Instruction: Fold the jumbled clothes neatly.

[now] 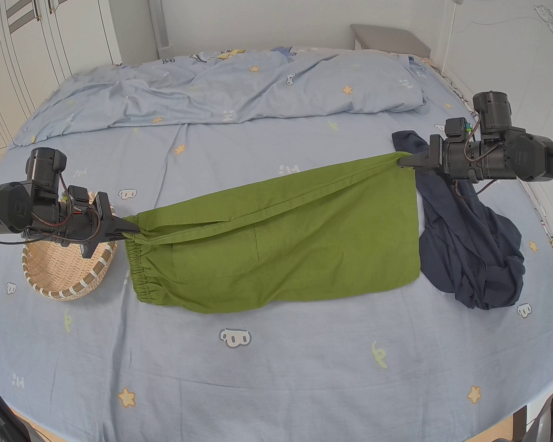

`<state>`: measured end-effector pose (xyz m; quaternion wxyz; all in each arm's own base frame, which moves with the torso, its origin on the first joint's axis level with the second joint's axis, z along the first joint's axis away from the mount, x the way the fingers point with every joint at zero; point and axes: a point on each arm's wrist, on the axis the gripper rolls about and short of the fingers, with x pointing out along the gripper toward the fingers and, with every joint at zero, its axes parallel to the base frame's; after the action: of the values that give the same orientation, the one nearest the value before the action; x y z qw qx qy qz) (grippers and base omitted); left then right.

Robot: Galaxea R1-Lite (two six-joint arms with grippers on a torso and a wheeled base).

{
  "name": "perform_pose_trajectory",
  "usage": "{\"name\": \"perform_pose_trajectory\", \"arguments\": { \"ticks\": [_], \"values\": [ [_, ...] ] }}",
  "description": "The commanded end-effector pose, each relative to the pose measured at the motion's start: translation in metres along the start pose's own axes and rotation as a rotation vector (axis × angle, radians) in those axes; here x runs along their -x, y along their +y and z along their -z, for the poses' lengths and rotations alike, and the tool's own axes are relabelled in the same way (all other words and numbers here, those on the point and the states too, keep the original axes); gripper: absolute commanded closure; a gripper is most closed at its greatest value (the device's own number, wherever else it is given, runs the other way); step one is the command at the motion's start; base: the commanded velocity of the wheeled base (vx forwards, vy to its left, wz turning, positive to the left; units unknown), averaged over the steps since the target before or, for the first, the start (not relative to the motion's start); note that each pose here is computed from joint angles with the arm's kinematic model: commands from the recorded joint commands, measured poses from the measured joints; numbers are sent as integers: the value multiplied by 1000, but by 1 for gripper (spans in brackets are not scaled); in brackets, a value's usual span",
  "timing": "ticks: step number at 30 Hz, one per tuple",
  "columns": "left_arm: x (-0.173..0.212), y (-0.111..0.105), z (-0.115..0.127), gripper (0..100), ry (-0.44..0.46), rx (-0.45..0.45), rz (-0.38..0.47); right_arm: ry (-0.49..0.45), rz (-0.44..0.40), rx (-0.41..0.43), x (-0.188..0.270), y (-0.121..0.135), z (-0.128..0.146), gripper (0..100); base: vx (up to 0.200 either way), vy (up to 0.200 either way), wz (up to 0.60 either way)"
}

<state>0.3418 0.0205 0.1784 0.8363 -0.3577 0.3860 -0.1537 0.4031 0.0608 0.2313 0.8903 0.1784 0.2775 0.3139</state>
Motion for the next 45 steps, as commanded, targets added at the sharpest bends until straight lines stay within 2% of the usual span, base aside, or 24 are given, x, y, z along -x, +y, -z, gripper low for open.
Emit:
{"name": "perform_pose_trajectory", "arguments": {
  "ticks": [1, 8, 17, 35, 43, 44, 45],
  "values": [
    [-3, 2, -2, 100, 1, 2, -3, -8, -7, 9, -12, -5, -6, 100, 0, 0, 0],
    [0, 7, -2, 100, -3, 16, -13, -9, -12, 15, -19, -5, -10, 100, 0, 0, 0],
    [-2, 9, -4, 100, -7, 15, -14, -5, 1, 5, -28, -18, -10, 100, 0, 0, 0],
    [-11, 19, -5, 100, 12, 35, -28, 45, 26, -24, -47, -37, 7, 100, 0, 0, 0],
    [-17, 20, -4, 100, 22, 30, -28, 47, 24, -2, -49, -38, 7, 100, 0, 0, 0],
    [-16, 20, -5, 0, 21, 28, -27, 46, 22, -2, -49, -38, 7, 0, 0, 0, 0],
    [-17, 19, -5, 0, 20, 20, -24, 48, 20, -2, -50, -38, 8, 0, 0, 0, 0]
  ]
}}
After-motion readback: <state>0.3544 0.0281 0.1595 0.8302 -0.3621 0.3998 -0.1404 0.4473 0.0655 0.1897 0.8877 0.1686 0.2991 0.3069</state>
